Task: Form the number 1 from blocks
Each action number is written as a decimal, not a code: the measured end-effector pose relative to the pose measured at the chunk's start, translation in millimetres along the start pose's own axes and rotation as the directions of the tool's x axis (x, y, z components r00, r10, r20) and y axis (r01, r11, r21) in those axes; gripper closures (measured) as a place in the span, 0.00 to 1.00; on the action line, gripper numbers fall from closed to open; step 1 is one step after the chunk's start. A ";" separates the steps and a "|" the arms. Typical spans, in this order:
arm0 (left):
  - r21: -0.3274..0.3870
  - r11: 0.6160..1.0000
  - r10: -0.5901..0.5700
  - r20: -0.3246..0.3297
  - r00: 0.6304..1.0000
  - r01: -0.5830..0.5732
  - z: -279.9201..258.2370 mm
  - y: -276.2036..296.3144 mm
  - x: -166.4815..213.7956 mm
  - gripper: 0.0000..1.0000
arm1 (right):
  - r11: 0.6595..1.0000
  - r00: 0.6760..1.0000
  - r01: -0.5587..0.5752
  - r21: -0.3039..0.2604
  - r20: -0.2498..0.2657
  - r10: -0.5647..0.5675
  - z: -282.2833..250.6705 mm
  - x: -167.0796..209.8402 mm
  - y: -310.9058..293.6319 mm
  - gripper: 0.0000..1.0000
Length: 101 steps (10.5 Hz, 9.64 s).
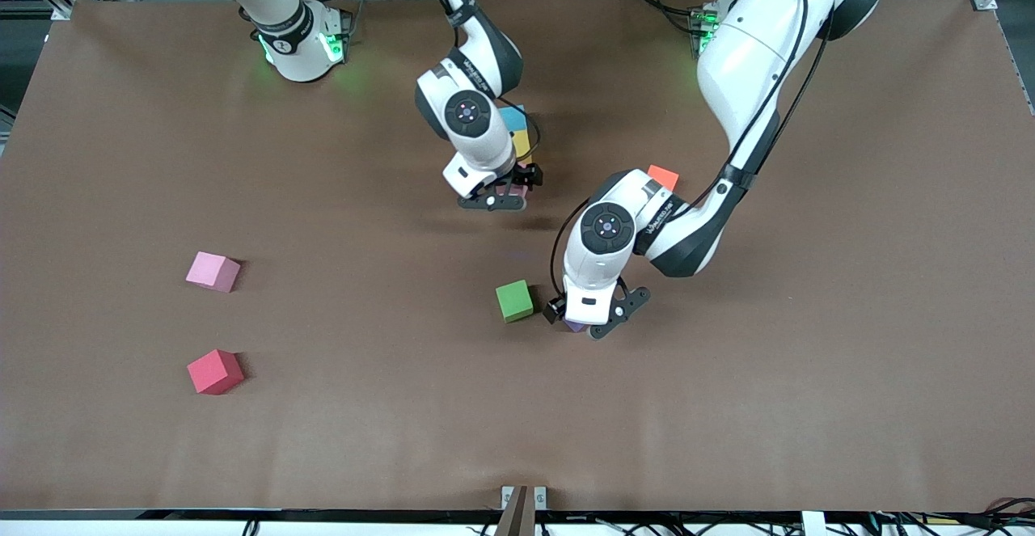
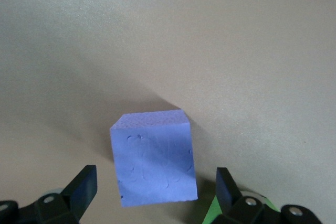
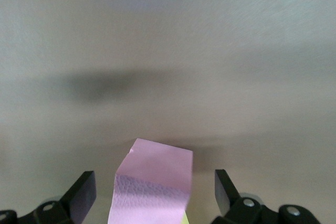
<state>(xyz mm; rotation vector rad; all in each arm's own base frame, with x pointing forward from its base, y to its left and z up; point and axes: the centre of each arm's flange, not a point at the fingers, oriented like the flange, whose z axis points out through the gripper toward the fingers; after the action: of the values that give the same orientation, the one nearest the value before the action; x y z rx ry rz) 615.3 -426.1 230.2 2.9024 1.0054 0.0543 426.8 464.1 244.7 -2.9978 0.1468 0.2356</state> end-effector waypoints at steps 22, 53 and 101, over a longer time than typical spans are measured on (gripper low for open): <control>0.044 0.999 -0.005 0.019 1.000 0.004 4.1 -5.2 -15.6 0.41 | 0.904 0.907 0.415 -0.102 -0.037 -0.420 -150.2 251.4 489.2 0.00; 0.051 0.880 0.471 0.024 0.882 -0.471 10.6 -18.4 -216.9 0.41 | 0.992 0.997 -0.073 -0.101 0.007 0.074 -111.7 238.3 510.3 0.42; 0.201 0.931 0.282 0.138 0.949 -0.306 -244.2 -230.8 197.6 0.00 | 0.984 0.990 0.112 -0.138 -0.072 -0.123 -10.1 61.6 -22.9 0.45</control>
<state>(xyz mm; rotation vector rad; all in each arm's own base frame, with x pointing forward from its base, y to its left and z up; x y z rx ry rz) 614.5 -109.7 457.9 3.1930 0.5853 -0.2090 491.3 480.1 247.4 -3.1371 -0.0408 0.1163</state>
